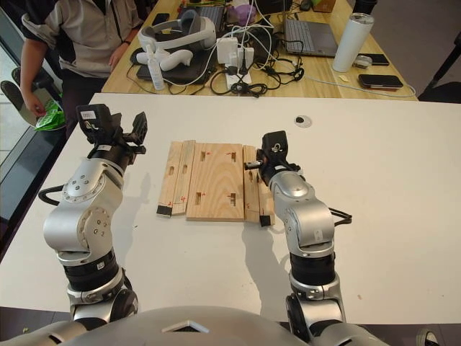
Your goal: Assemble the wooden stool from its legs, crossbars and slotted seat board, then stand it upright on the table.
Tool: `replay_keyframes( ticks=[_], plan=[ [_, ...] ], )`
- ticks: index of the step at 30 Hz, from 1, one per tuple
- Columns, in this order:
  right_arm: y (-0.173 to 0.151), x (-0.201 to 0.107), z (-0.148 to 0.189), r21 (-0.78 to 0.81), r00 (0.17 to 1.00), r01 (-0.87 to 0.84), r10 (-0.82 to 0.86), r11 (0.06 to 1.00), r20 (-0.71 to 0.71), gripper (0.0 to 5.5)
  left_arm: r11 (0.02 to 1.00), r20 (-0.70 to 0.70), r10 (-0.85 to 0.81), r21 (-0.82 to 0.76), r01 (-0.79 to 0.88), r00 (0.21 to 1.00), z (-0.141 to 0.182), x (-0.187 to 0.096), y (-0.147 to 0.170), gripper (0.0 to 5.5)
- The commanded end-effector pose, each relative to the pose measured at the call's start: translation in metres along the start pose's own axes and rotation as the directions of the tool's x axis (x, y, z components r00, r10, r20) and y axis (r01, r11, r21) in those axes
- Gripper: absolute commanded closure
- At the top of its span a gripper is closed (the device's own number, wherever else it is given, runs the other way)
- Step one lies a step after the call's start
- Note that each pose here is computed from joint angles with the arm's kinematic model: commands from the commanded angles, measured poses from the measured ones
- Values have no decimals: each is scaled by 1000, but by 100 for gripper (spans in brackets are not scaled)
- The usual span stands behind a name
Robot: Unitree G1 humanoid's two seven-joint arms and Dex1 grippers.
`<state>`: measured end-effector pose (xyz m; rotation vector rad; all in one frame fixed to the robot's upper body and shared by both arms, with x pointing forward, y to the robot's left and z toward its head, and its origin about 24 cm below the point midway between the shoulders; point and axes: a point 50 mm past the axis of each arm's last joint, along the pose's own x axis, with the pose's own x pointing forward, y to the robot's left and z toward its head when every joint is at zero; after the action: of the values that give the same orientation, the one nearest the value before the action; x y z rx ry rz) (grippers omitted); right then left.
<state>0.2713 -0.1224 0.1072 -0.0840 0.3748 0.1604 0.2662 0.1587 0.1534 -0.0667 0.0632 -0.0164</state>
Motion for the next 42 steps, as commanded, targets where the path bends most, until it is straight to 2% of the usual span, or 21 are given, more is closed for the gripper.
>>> replay_keyframes(
  ticks=[1, 4, 9, 27, 36, 42],
  plan=[
    [-3, -4, 9, -50, 999, 47, -45, 998, 26, 512, 1000, 11, 12, -5, -12, 1000, 1, -1, 1, 278],
    [-6, -6, 10, -74, 997, 62, -60, 995, 39, 512, 1000, 10, 16, -7, -16, 1000, -1, -3, 1, 278],
    [-8, -4, -1, -40, 998, 68, -68, 997, -13, 512, 1000, 20, 28, -13, -28, 999, 0, 0, 2, 278],
    [-4, -2, -14, 49, 994, 84, -81, 995, -67, 512, 1000, 30, -3, 2, 3, 1000, 2, 4, -1, 278],
    [-12, -2, -17, 35, 988, 130, -126, 991, -89, 512, 1000, 36, -14, 19, 14, 999, 4, 6, -2, 278],
    [-9, -1, -21, 87, 988, 100, -89, 991, -126, 512, 1000, 43, -9, 24, 8, 999, 5, 6, -1, 278]
  ],
)
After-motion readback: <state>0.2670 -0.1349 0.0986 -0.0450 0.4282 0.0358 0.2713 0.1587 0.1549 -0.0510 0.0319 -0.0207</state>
